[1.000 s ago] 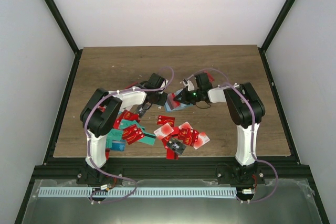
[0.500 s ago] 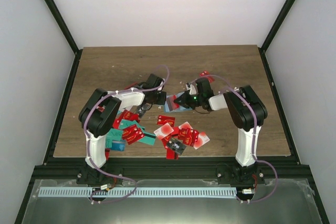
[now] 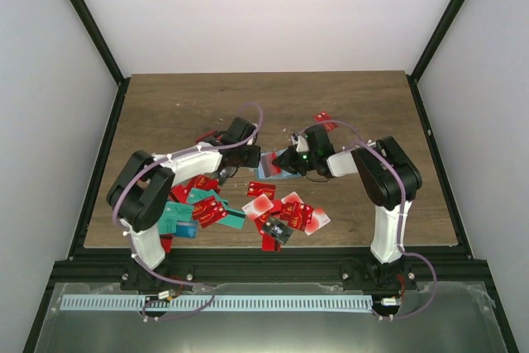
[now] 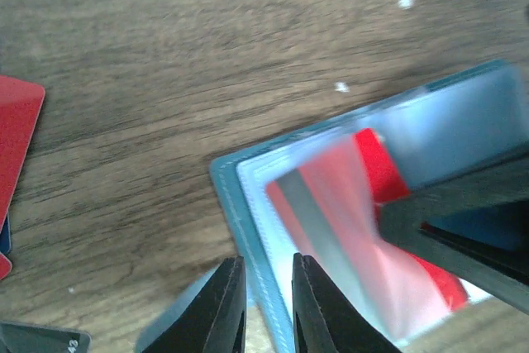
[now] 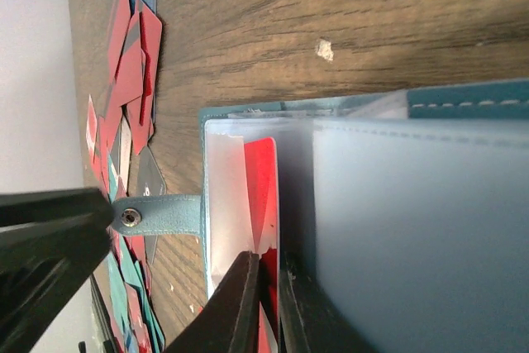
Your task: Put the credit cards into the card holder
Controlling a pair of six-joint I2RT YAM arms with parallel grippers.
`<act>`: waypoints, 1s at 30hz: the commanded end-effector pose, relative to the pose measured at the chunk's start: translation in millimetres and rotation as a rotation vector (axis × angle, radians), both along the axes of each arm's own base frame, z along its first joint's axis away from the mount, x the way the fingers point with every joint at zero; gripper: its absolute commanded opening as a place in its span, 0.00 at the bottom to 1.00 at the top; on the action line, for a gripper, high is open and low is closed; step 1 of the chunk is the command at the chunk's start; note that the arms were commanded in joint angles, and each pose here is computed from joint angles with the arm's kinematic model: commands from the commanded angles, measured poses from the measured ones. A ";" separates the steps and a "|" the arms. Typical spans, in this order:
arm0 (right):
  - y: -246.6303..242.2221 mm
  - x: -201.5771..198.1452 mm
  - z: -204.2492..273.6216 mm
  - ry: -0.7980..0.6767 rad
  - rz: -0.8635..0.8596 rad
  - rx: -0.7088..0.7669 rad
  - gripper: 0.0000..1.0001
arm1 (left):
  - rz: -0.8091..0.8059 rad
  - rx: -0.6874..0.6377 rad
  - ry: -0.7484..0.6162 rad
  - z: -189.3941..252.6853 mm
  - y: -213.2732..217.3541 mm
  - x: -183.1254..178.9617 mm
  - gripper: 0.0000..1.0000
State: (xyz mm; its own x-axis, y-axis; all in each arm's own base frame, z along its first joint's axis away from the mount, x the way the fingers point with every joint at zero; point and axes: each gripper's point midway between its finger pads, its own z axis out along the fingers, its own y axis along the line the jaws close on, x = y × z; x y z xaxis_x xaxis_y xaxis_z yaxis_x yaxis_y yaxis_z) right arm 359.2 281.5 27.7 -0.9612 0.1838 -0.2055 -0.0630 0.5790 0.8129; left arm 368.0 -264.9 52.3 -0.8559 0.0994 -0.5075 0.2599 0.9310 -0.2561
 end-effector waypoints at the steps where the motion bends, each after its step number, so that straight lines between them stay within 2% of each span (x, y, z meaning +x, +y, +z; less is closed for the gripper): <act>1: -6.9 -18.8 -28.8 0.092 -0.002 -0.081 0.09 | -0.034 -0.006 -0.025 21.2 -10.8 -11.0 0.18; 5: -5.4 -16.8 -23.5 0.080 0.000 -0.073 0.09 | -0.152 -0.115 0.057 13.0 -39.2 -30.1 0.17; 10: -3.2 -14.7 -14.9 0.060 0.014 -0.066 0.10 | -0.201 -0.132 0.105 -7.9 -49.3 -35.6 0.14; 15: -1.5 -14.5 -1.6 0.033 0.034 -0.054 0.16 | -0.192 -0.079 0.129 -30.6 -44.5 -33.4 0.11; 22: -7.7 -9.0 23.6 -0.033 0.048 -0.082 0.31 | -0.147 0.016 0.142 -50.0 -26.1 -34.4 0.10; 30: -22.1 -1.0 32.3 -0.102 0.029 -0.167 0.31 | -0.128 0.037 0.125 -45.1 -21.7 -30.9 0.09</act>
